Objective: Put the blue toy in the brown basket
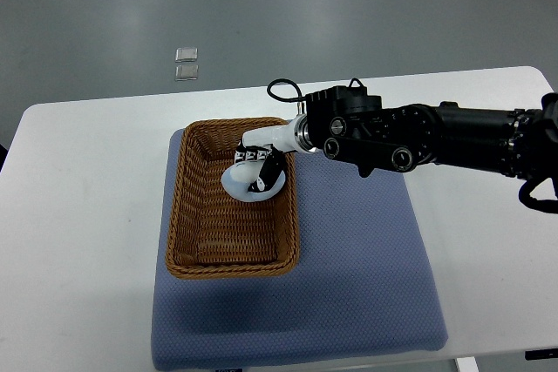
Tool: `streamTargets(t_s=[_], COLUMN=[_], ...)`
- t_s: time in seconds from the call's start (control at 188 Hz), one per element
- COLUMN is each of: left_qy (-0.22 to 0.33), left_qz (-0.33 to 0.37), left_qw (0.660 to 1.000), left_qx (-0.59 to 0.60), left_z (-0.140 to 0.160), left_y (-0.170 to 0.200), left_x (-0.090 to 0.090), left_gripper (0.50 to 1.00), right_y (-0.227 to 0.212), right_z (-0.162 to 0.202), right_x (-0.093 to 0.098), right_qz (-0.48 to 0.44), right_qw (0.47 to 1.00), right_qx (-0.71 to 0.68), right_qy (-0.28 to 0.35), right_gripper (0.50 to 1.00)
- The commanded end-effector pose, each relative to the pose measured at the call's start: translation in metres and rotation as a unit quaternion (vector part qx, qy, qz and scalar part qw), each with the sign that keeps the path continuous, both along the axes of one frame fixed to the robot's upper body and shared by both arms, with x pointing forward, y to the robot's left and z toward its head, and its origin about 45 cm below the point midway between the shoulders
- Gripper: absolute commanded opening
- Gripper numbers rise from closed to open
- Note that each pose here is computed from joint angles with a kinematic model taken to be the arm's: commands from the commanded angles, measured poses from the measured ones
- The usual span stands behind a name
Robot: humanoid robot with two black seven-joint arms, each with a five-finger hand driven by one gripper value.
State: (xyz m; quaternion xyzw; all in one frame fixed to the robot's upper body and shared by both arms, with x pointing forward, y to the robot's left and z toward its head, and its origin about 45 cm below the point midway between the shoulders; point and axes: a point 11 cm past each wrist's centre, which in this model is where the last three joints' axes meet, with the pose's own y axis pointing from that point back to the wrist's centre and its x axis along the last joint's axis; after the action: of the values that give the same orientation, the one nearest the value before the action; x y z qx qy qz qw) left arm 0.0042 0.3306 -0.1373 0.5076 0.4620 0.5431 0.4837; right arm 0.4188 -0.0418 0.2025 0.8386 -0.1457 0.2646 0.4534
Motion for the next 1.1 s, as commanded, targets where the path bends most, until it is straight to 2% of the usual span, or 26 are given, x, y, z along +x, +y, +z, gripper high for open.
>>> streamTargets(t_s=[0.0, 0.202, 0.324, 0.654, 0.919, 1.095], left_qy=[0.0, 0.0, 0.0, 0.0, 0.0, 0.0], left_qz=[0.0, 0.0, 0.0, 0.0, -0.001, -0.001], left_qw=[1.0, 1.0, 1.0, 1.0, 1.0, 1.0], left_qx=[0.0, 0.0, 0.0, 0.0, 0.001, 0.0], left_z=[0.0, 0.0, 0.0, 0.0, 0.0, 0.0], left_y=[0.0, 0.0, 0.0, 0.0, 0.0, 0.0], left_x=[0.0, 0.0, 0.0, 0.0, 0.0, 0.0], left_gripper=[1.0, 1.0, 1.0, 1.0, 1.0, 1.0], right_y=[-0.001, -0.002, 0.004, 0.016, 0.038, -0.024], right_z=[-0.005, -0.009, 0.001, 0.025, 0.078, 0.088], right_x=[-0.002, -0.004, -0.001, 0.005, 0.018, 0.046], right_qz=[-0.004, -0.005, -0.007, -0.006, -0.027, -0.141], right_qw=[1.0, 1.0, 1.0, 0.999, 0.985, 0.936], right_qx=[0.004, 0.006, 0.025, 0.051, 0.168, 0.32], right_qy=[0.004, 0.007, 0.008, 0.001, -0.007, 0.029], right_gripper=[0.719, 0.799, 0.856, 0.858, 0.858, 0.858])
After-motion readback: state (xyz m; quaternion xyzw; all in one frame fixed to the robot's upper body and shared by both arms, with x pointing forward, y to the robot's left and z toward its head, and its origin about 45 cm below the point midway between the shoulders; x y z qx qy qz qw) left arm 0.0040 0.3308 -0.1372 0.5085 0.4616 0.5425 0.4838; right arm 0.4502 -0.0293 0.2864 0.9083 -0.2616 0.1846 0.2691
